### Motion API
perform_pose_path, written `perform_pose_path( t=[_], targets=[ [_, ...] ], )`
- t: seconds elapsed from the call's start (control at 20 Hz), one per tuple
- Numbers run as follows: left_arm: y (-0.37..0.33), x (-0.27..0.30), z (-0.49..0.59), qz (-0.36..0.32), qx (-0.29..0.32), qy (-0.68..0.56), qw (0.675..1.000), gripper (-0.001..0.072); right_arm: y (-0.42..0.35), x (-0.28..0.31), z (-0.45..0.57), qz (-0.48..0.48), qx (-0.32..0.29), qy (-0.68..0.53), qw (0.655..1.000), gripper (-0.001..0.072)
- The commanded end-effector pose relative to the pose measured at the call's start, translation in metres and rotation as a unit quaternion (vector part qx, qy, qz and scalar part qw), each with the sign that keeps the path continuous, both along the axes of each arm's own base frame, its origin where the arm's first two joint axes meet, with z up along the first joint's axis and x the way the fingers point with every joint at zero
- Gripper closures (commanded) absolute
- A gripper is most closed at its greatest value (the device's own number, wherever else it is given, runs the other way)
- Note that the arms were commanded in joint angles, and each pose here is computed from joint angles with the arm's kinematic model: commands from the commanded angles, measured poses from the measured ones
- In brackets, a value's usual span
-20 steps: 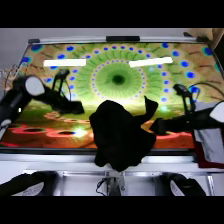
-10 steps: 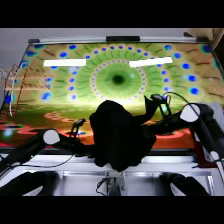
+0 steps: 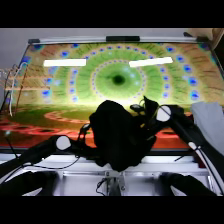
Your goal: Fold the shirts.
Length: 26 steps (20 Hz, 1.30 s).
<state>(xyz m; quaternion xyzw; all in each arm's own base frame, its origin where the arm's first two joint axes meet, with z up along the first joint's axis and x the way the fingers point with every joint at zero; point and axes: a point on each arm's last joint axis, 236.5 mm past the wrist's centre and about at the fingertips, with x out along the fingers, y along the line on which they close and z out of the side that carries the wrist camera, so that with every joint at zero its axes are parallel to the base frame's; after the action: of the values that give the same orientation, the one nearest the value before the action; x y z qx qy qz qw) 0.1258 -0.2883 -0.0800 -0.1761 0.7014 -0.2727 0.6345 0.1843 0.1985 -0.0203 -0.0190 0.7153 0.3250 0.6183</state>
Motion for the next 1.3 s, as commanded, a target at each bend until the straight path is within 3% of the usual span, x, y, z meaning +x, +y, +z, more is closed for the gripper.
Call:
perform_pose_path(
  t=[0.0,0.15,0.2,0.25,0.3,0.35,0.55,0.7,0.85,0.95,1.05,1.15,1.25],
  targets=[
    [-0.002,0.002,-0.002,0.000,-0.001,-0.007,1.000,0.0642,0.017,-0.022,-0.024,0.052,-0.012,0.044,0.998,0.0022],
    [-0.002,0.003,0.000,0.000,-0.003,-0.010,1.000,0.0642,0.030,-0.032,-0.050,0.080,-0.028,0.063,0.994,0.0026],
    [-0.003,0.003,0.001,0.000,-0.004,-0.011,1.000,0.0642,0.034,-0.031,-0.058,0.083,-0.031,0.060,0.994,0.0059],
    [-0.003,0.003,0.002,0.000,-0.005,-0.012,1.000,0.0642,0.039,-0.029,-0.064,0.081,-0.032,0.053,0.995,0.0252],
    [-0.003,0.004,0.004,0.000,-0.007,-0.014,1.000,0.0642,0.042,-0.023,-0.069,0.065,-0.036,0.046,0.996,0.0524],
    [-0.003,0.004,0.005,0.000,-0.009,-0.016,1.000,0.0642,0.043,-0.019,-0.070,0.041,-0.039,0.045,0.997,0.0634],
    [0.001,0.017,0.021,-0.023,-0.008,-0.066,0.998,0.0645,0.044,0.003,-0.033,0.036,-0.016,-0.009,0.999,0.0638],
    [0.034,0.060,0.071,-0.063,0.030,-0.154,0.986,0.0645,0.039,0.045,0.055,0.026,0.023,-0.135,0.990,0.0638],
    [0.090,0.139,0.202,0.010,0.048,-0.305,0.951,0.0645,0.005,0.103,0.194,-0.042,0.067,-0.345,0.935,0.0638],
    [0.128,0.171,0.340,0.105,0.011,-0.446,0.889,0.0644,-0.027,0.115,0.291,-0.097,0.095,-0.467,0.874,0.0638],
    [0.157,0.158,0.473,0.164,-0.030,-0.573,0.802,0.0644,-0.049,0.104,0.358,-0.140,0.126,-0.535,0.823,0.0638],
    [0.169,0.123,0.560,0.181,-0.060,-0.654,0.732,0.0644,-0.056,0.086,0.388,-0.163,0.151,-0.555,0.801,0.0637],
    [0.173,0.096,0.597,0.188,-0.079,-0.684,0.700,0.0644,-0.056,0.071,0.399,-0.179,0.175,-0.552,0.795,0.0637]
  ],
)
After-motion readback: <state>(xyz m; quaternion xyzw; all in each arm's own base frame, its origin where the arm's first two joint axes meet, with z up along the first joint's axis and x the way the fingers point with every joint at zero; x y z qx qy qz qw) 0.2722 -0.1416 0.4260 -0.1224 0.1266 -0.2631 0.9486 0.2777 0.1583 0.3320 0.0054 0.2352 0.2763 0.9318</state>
